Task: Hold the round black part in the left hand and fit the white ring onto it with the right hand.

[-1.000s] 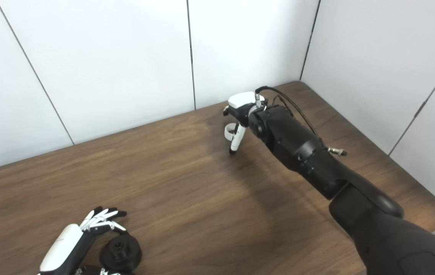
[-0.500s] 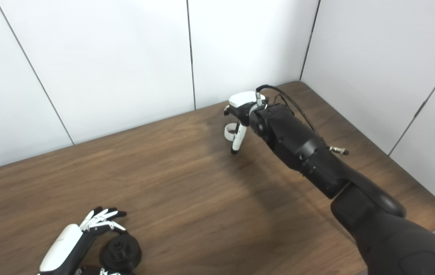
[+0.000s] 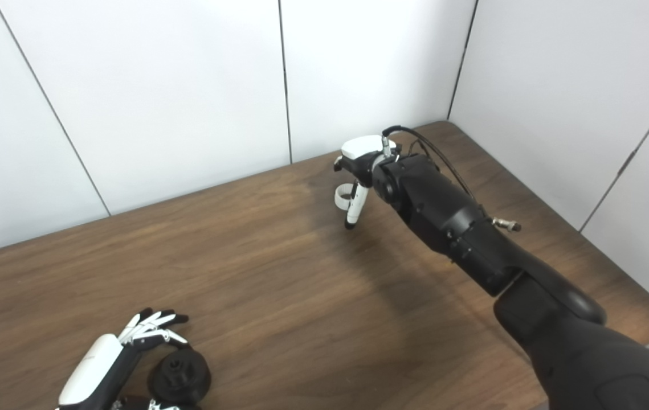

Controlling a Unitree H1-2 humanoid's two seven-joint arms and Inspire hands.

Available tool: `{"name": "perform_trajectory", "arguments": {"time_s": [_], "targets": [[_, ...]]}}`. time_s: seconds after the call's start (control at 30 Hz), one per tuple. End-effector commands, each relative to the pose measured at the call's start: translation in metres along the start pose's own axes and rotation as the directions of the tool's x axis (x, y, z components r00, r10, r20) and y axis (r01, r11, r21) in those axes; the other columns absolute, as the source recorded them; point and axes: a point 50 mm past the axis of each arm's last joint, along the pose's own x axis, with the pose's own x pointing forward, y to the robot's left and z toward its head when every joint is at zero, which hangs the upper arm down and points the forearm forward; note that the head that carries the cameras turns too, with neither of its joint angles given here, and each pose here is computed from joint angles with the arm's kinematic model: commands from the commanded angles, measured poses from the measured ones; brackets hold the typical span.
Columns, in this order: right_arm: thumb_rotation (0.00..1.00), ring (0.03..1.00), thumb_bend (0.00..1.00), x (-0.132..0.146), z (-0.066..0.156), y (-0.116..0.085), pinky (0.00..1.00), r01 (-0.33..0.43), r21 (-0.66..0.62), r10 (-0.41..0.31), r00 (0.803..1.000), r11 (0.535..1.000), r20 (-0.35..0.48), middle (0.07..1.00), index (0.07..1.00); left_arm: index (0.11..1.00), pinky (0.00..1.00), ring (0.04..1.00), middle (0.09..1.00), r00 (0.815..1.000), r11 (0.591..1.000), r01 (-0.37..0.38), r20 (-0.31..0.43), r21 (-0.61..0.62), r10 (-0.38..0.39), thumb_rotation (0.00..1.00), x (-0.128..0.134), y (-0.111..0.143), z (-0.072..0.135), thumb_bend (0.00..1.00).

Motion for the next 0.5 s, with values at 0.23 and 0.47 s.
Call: {"name": "perform_trajectory", "arguments": {"time_s": [0.23, 0.47], "targets": [[0.33, 1.0, 0.93, -0.009, -0.0219, -0.0317, 0.96, 0.083, -0.014, -0.084, 0.995, 0.996, -0.056, 1.0, 0.889, 0.478, 1.0, 0.904, 0.857, 0.999, 0.999, 0.034, -0.032, 0.009, -0.034, 0.04, -0.0085, -0.0004, -0.0052, 0.52], [0.34, 1.0, 0.94, -0.0108, -0.0247, -0.0273, 0.95, 0.076, -0.01, -0.076, 0.996, 0.997, -0.055, 1.0, 0.884, 0.478, 1.0, 0.901, 0.854, 0.999, 0.999, 0.032, -0.029, 0.006, -0.032, 0.04, -0.0093, -0.0004, -0.0046, 0.52]]}}
